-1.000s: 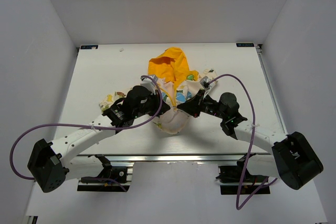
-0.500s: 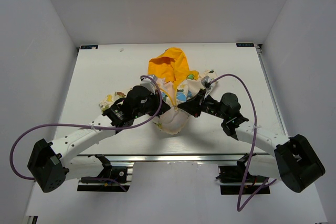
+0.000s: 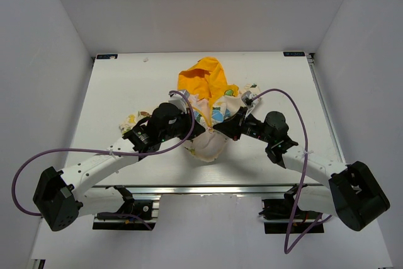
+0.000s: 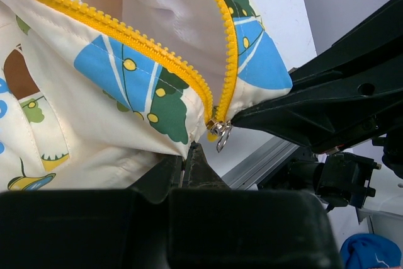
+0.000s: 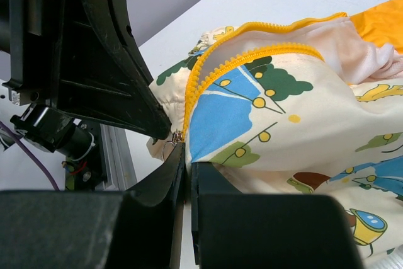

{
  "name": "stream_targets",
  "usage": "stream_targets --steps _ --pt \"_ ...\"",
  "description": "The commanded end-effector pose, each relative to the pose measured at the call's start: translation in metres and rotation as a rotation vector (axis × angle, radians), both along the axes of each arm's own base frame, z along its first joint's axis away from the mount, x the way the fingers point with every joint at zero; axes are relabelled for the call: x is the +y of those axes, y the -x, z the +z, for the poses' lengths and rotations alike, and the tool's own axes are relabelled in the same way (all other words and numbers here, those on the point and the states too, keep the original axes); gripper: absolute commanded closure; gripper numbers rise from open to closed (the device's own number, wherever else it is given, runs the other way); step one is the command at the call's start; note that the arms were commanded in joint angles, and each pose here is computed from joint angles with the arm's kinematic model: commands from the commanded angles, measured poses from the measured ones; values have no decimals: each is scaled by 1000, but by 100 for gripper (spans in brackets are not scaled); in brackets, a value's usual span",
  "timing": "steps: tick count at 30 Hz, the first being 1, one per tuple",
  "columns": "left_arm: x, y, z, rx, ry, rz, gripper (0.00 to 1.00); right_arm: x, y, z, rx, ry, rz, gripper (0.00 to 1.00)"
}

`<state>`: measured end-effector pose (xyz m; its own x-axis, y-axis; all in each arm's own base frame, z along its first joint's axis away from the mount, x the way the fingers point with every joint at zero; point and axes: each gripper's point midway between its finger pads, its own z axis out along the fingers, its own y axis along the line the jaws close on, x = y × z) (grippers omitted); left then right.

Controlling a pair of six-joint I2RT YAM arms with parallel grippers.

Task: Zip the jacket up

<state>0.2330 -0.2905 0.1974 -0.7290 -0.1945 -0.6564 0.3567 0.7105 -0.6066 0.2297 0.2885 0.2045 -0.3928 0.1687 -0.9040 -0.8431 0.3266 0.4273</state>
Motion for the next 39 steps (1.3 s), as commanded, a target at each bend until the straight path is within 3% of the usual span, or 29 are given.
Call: stream_targets --steps 1,20,39 --pt "-5 5 14 -33 44 -40 100 3 -9 33 -107 -54 -14 100" --pt "8 2 20 -54 33 26 100 -8 -3 12 -69 6 -48 100" --pt "-2 2 27 -77 55 -25 100 0 -1 20 -65 -31 1 100"
